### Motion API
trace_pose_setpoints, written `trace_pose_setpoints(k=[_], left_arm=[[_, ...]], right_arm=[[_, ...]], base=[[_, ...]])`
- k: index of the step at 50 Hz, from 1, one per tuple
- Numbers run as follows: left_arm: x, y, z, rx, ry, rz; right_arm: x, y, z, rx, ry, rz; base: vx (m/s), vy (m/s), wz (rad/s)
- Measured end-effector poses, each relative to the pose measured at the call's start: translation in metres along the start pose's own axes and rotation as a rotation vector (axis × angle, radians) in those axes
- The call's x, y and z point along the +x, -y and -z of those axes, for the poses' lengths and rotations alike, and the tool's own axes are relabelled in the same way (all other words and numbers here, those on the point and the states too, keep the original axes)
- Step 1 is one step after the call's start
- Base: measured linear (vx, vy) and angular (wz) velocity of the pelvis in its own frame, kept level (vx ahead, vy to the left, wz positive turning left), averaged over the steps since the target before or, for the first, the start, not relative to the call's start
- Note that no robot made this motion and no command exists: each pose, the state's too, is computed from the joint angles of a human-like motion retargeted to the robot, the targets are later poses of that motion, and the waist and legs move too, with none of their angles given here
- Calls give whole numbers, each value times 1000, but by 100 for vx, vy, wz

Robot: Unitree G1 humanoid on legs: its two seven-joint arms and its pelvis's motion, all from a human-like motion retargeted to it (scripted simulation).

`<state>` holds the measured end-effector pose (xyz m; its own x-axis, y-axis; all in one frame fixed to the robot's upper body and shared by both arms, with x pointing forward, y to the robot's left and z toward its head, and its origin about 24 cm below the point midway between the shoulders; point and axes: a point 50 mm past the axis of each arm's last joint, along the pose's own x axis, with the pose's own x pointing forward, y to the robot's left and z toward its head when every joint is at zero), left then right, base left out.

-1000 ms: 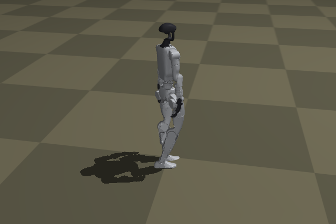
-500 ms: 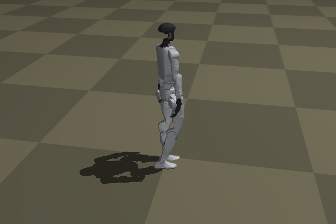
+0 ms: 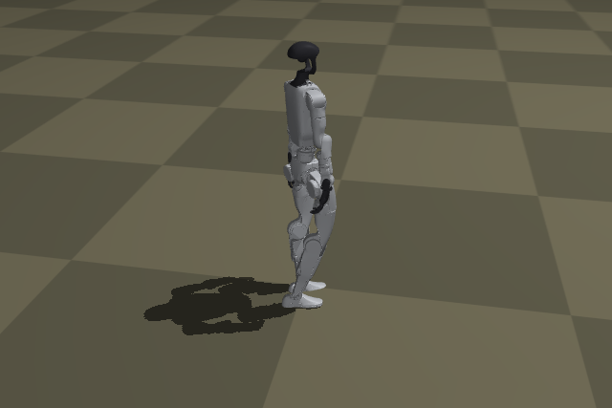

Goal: In place motions

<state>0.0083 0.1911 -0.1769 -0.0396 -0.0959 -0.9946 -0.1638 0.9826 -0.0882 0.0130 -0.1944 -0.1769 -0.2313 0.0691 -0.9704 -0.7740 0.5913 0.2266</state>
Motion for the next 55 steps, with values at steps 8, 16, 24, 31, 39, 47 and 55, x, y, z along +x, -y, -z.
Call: trace_pose_setpoints(k=[8,16,24,31,39,47,55], left_arm=[[0,0,-1,5,1,-3],[0,-1,-1,5,3,-5],[0,-1,-2,1,5,-3],[0,-1,-1,-6,6,0],[0,-2,-2,-5,6,1],[-1,-2,-2,-7,7,1],[0,-1,-1,-18,7,5]], right_arm=[[0,1,-1,-3,2,3],[0,2,-3,-10,6,4],[-1,2,-3,-11,7,5],[-1,3,-4,-11,9,6],[-1,3,-5,-18,11,7],[-1,2,-4,-18,10,6],[-1,3,-4,-16,9,5]], base=[[0,0,0],[0,0,0],[0,0,0],[0,0,0],[0,0,0],[0,0,0],[0,0,16]])
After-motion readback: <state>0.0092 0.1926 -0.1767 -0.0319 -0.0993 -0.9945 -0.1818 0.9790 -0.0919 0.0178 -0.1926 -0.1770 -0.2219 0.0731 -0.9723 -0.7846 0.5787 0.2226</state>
